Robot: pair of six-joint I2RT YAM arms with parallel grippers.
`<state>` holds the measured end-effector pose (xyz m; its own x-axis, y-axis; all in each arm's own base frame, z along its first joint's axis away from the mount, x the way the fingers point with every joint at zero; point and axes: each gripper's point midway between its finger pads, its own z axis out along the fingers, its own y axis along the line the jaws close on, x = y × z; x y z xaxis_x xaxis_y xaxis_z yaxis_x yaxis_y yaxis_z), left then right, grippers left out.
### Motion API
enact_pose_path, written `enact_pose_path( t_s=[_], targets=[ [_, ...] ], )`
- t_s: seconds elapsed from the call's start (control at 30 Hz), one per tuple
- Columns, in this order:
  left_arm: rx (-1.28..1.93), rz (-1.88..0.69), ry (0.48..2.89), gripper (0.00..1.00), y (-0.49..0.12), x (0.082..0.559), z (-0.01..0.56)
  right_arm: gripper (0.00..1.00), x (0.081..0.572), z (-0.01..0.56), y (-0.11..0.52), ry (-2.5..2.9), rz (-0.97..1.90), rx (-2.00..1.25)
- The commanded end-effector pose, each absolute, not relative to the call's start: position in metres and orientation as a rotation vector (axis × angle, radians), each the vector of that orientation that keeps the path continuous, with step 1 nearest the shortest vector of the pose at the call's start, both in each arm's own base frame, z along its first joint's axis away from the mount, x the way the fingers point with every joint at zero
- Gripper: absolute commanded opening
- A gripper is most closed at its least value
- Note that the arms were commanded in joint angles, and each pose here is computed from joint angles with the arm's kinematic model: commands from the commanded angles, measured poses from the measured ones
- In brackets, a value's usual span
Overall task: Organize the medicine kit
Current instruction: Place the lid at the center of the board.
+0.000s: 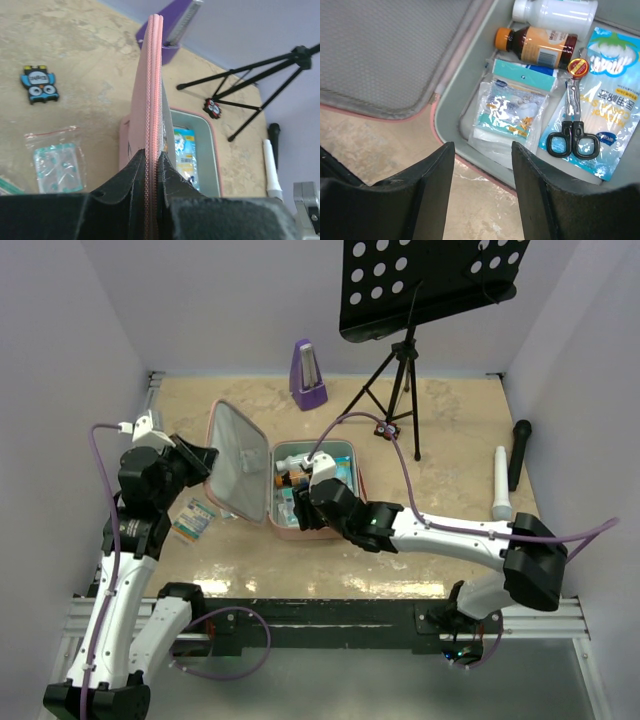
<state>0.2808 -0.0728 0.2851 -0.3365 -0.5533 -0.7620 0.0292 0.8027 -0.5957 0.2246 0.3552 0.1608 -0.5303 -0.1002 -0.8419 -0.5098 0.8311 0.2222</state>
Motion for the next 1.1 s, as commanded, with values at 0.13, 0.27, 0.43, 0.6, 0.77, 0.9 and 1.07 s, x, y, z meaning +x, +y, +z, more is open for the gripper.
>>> enact_pose_path(
  t_s=[0.13,0.27,0.43,0.6,0.77,0.9,1.07],
  targets=[
    [-0.498,-0.444,1.873,0.0,-0.046,0.293,0.262,0.54,0.241,0.145,0.349,2.09,0.447,-0.403],
    [-0.526,-0.439,1.884,0.0,-0.045,0.3,0.25,0.55,0.238,0.153,0.349,2.064,0.503,-0.406],
    [-0.566,-0.418,1.87,0.0,-0.04,0.307,0.247,0.58,0.241,0.15,0.344,2.061,0.48,-0.402],
    [-0.583,-0.383,1.894,0.0,-0.037,0.314,0.238,0.59,0.241,0.147,0.338,2.061,0.483,-0.395],
    [-0.61,-0.314,1.897,0.1,-0.024,0.313,0.236,0.59,0.24,0.149,0.335,2.056,0.484,-0.398],
    [-0.622,-0.264,1.902,0.23,-0.015,0.307,0.236,0.59,0.238,0.146,0.337,2.063,0.491,-0.411],
    [-0.646,-0.2,1.912,0.47,-0.003,0.298,0.233,0.59,0.236,0.152,0.339,2.057,0.522,-0.416]
  ],
)
